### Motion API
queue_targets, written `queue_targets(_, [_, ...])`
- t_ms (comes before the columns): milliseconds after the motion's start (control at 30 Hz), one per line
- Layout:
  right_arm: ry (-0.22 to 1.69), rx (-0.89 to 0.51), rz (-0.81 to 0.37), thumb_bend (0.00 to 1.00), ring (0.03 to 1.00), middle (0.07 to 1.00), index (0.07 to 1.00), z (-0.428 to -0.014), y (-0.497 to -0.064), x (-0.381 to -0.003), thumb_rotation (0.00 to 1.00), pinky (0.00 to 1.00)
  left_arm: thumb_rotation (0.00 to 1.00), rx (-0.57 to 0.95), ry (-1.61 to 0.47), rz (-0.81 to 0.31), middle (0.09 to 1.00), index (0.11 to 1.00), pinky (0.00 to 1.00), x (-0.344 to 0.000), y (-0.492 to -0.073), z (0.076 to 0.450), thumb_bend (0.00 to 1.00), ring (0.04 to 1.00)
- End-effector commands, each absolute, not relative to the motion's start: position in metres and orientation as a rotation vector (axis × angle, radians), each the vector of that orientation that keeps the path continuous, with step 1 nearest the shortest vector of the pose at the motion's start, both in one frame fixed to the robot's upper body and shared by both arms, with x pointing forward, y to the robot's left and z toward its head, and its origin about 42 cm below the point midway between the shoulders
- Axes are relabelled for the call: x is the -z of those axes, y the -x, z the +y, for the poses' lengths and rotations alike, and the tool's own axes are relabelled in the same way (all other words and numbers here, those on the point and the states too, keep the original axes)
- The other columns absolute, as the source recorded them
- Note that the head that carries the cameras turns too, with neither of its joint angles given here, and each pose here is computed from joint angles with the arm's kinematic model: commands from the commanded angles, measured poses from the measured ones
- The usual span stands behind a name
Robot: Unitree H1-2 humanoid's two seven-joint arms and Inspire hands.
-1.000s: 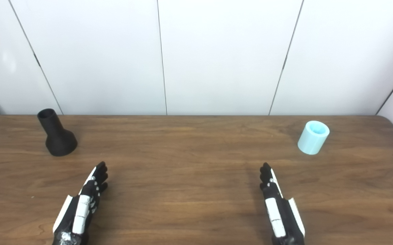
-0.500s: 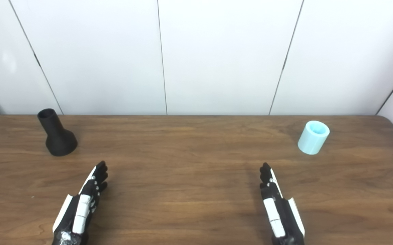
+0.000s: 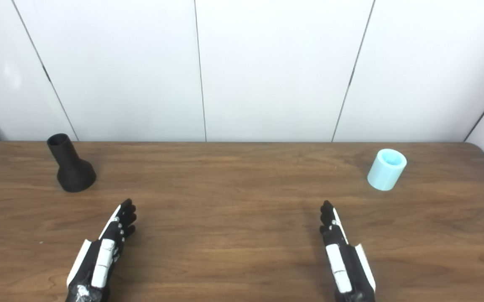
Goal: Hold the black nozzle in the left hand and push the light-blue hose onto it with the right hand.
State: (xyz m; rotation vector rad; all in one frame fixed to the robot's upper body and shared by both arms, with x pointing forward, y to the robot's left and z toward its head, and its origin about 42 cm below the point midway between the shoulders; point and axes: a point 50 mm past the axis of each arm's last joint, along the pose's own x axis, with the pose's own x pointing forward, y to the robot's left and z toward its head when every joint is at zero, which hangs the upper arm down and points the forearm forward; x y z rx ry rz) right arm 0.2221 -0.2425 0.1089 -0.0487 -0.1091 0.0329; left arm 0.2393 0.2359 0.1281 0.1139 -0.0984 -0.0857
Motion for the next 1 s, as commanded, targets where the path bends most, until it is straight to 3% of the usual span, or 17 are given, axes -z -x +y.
queue_targets(0, [0.053,-0.022,-0.04,0.52,1.0,1.0,1.0,-0.254,-0.206,-0.089,0.93,1.0,0.99,0.076,-0.116,-0.171,0.977,0.976,0.98,-0.141,-0.241,0.228,0.66,0.978])
queue_targets(200, [0.045,-0.026,-0.035,0.52,1.0,1.0,1.0,-0.262,-0.204,-0.088,0.92,1.0,0.98,0.084,-0.132,-0.173,0.985,0.984,0.94,-0.139,-0.241,0.219,0.63,0.977])
queue_targets(467, [0.047,-0.038,-0.052,0.51,1.0,1.0,1.0,-0.277,-0.205,-0.088,0.94,1.0,1.0,0.094,-0.155,-0.164,0.993,0.984,0.97,-0.137,-0.24,0.205,0.67,0.993])
queue_targets(767, [0.027,-0.048,-0.039,0.63,0.975,0.991,1.0,-0.282,-0.204,-0.089,0.94,0.96,1.0,0.087,-0.149,-0.161,1.0,1.0,0.98,-0.138,-0.237,0.194,0.64,1.0])
queue_targets(967, [0.03,-0.058,-0.042,0.66,0.976,0.984,1.0,-0.281,-0.202,-0.091,0.94,0.96,0.97,0.065,-0.172,-0.152,1.0,1.0,0.98,-0.137,-0.238,0.194,0.68,0.999])
